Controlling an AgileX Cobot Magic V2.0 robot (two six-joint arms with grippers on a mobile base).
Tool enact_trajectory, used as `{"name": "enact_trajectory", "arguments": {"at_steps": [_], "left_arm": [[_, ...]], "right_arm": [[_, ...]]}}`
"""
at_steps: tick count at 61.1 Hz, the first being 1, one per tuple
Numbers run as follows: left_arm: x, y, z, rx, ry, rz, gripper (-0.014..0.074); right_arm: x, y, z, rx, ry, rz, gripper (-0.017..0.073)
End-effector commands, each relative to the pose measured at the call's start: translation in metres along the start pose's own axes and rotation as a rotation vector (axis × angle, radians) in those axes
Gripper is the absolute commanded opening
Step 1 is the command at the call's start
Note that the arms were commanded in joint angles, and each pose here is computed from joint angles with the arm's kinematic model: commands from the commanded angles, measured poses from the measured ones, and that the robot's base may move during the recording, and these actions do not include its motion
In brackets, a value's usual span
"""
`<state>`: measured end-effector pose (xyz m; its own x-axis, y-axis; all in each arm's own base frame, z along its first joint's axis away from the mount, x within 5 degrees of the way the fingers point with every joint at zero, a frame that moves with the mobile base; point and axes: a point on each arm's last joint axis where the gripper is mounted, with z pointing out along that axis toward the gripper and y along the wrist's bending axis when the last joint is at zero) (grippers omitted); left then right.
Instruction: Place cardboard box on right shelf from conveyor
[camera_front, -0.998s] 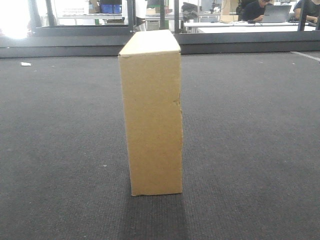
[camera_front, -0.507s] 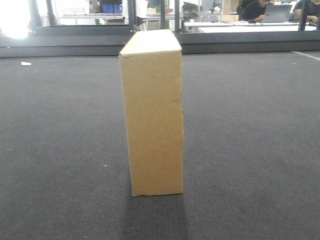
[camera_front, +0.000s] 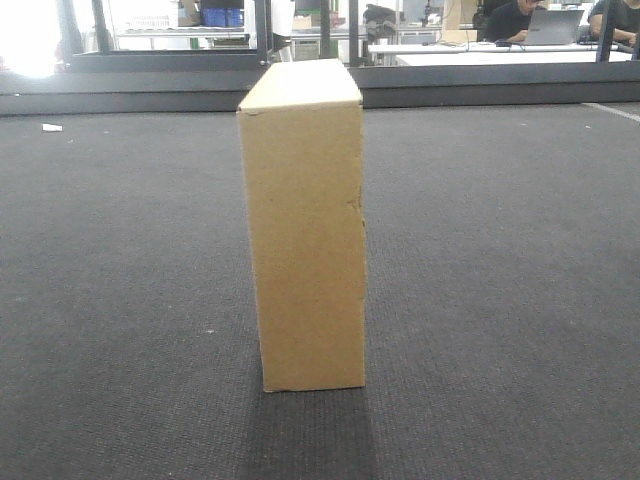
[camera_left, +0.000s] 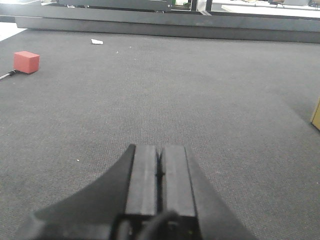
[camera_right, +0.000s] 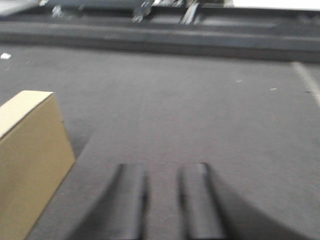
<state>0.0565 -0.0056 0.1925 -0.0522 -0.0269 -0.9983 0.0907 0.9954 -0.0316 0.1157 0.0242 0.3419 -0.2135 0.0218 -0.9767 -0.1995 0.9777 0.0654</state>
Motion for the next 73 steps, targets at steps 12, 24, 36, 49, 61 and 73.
{"name": "enact_trajectory", "arguments": {"at_steps": [12, 24, 36, 49, 61, 73], "left_arm": [[-0.006, 0.000, -0.001, -0.005, -0.091, -0.006, -0.0116], [-0.006, 0.000, -0.001, -0.005, -0.091, -0.006, -0.0116], [-0.006, 0.000, -0.001, -0.005, -0.091, -0.006, -0.0116], [-0.006, 0.000, -0.001, -0.005, -0.091, -0.006, -0.0116], [-0.006, 0.000, -0.001, -0.005, -0.091, -0.006, -0.0116], [-0.006, 0.000, -0.001, -0.005, -0.091, -0.006, -0.0116]], "right_arm": [[-0.057, 0.030, 0.067, -0.134, 0.172, -0.077, 0.0615], [-0.079, 0.065, 0.106, -0.232, 0.309, -0.151, 0.0615], [-0.099, 0.106, 0.138, -0.317, 0.353, -0.128, 0.0615], [-0.095, 0.147, 0.173, -0.272, 0.467, -0.009, 0.0615], [-0.083, 0.161, 0.202, -0.055, 0.544, 0.074, 0.0615], [-0.077, 0.180, 0.206, 0.004, 0.563, 0.068, 0.0615]]}}
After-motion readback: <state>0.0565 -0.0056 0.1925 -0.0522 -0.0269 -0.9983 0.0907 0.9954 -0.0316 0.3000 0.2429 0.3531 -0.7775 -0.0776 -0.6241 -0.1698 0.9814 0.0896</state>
